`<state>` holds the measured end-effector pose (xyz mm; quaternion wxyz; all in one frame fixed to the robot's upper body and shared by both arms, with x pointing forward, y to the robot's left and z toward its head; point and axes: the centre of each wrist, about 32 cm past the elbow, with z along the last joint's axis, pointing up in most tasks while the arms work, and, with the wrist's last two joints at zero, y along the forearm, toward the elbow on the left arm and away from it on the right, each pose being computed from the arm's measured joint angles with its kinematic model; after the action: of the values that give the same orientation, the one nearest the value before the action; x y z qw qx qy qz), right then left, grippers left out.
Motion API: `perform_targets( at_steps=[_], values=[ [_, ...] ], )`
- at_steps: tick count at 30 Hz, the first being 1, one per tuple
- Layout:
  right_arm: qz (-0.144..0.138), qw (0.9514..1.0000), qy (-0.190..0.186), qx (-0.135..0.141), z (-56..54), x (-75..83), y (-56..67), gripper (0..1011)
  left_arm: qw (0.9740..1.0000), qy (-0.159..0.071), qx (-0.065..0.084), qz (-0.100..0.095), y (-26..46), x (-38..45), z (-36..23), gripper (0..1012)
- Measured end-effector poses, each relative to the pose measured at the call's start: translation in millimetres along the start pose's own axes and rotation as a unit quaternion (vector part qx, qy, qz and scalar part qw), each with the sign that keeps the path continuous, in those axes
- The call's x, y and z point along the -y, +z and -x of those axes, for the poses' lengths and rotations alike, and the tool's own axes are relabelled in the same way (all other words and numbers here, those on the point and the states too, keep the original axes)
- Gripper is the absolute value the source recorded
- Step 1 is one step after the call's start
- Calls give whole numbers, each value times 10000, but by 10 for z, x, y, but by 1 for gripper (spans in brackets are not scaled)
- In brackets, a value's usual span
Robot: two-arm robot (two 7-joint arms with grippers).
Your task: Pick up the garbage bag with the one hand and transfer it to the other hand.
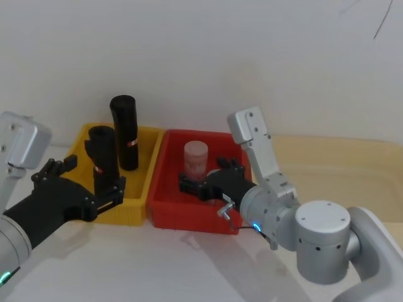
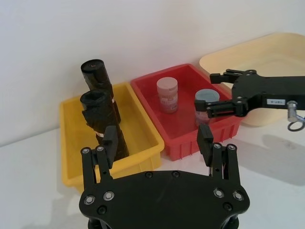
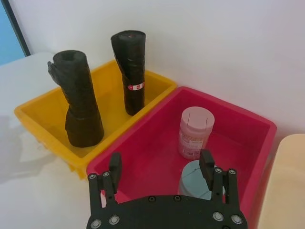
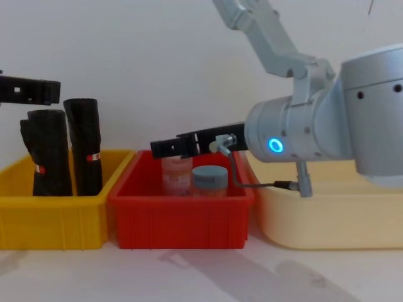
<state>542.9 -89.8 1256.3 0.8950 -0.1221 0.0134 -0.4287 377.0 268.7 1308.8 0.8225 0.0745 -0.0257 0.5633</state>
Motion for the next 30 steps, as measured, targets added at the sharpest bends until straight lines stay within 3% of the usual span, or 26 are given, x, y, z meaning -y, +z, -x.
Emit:
perform_targets(
  at_steps=[11, 30],
  values=[
    [109, 9999, -56, 94, -43, -158, 29, 1000, 10000, 21, 0, -14, -18, -15, -4, 1002],
    [346, 9991, -171, 197, -250, -284, 13, 1000, 10000, 32, -1, -22, -28, -24, -7, 1002]
  ],
)
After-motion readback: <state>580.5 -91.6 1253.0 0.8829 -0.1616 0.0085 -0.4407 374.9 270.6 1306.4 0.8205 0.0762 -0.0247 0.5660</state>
